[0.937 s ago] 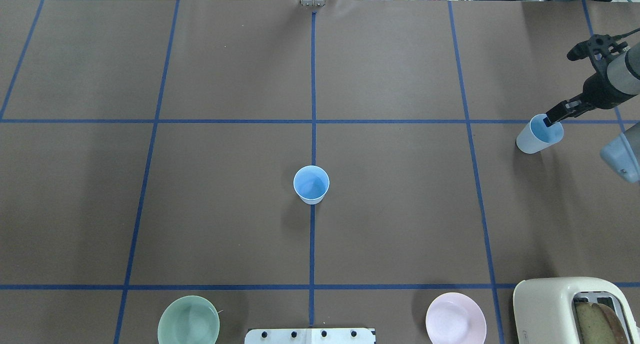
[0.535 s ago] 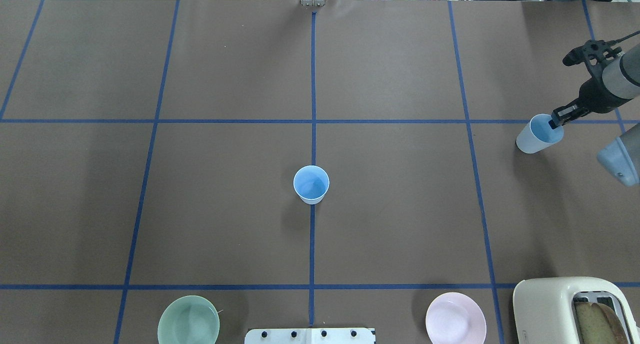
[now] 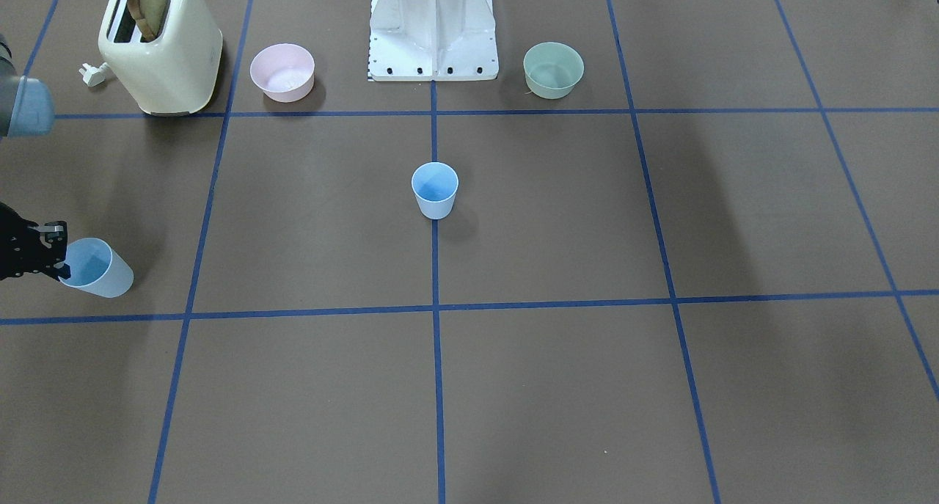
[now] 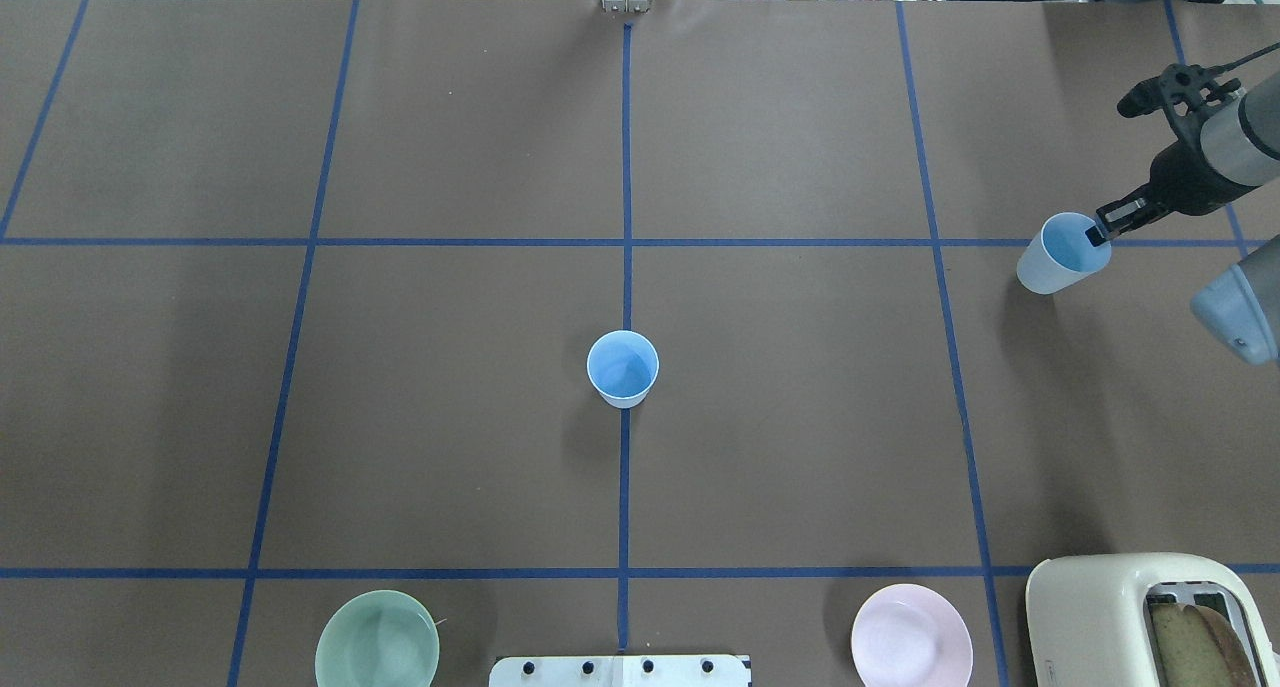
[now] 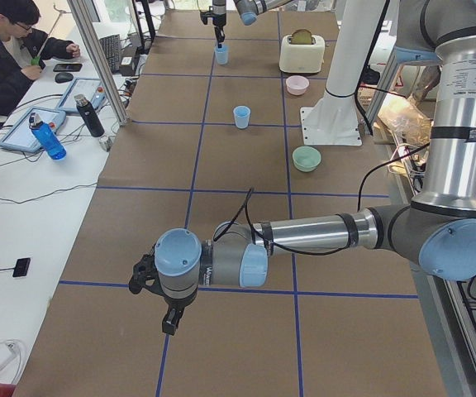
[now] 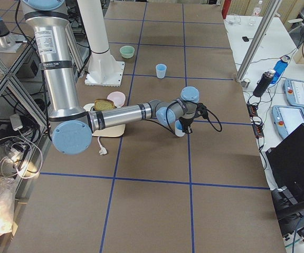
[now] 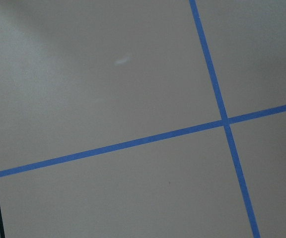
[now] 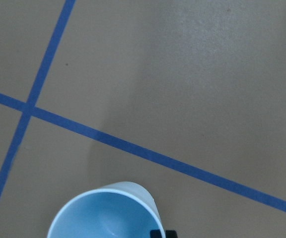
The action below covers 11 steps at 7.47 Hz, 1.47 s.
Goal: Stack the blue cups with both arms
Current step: 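Carry the held cup with the right gripper over the centered cup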
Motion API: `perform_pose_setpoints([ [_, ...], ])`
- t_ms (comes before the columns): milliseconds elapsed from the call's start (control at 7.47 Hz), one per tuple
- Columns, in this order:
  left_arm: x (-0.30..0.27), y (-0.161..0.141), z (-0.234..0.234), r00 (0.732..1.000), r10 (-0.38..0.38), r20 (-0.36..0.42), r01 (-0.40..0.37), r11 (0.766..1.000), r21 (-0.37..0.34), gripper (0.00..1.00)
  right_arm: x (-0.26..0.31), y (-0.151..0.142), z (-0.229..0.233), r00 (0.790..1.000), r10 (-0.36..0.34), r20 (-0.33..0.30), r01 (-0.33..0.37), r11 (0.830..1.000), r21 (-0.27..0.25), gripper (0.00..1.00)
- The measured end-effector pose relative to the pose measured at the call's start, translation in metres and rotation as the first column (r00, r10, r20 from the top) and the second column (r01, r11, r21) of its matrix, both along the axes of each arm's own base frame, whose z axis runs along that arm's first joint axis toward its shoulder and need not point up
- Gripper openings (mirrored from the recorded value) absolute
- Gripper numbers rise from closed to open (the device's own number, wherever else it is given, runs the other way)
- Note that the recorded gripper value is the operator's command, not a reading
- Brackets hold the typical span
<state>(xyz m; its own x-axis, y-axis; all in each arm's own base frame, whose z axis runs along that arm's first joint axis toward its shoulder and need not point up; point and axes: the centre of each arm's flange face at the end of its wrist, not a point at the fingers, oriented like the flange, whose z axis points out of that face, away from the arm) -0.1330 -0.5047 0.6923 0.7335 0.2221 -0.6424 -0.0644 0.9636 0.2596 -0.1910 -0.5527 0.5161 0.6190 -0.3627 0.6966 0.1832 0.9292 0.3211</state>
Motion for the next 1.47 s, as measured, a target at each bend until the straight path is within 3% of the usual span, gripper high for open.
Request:
perform_pose_setpoints([
  [268,0.001,0.001,-0.005,0.999,-0.043,-0.008,0.042,0.999,-0.034,0.99,0.001,-0.009,-0.07,0.993,0.052,0.103,-0.051,0.999,-0.012,0.0],
  [669,0.005,0.002,-0.011,0.995,-0.086,-0.047,0.08,0.989,-0.123,0.99,-0.044,0.006,-0.215,0.947,0.201,0.249,-0.157,0.97,-0.183,0.0],
  [803,0.006,0.003,-0.013,0.995,-0.088,-0.053,0.081,0.988,-0.13,0.99,-0.085,0.013,-0.265,0.937,0.246,0.249,-0.185,0.952,-0.242,0.0],
  [1070,0.008,0.003,-0.015,0.995,-0.087,-0.055,0.08,0.988,-0.129,0.99,-0.176,0.044,-0.348,0.931,0.315,0.184,-0.253,0.92,-0.298,0.0],
  [1472,0.009,0.002,-0.016,0.995,-0.086,-0.057,0.079,0.989,-0.127,0.99,-0.275,0.108,-0.394,0.928,0.366,0.073,-0.328,0.893,-0.307,0.0],
])
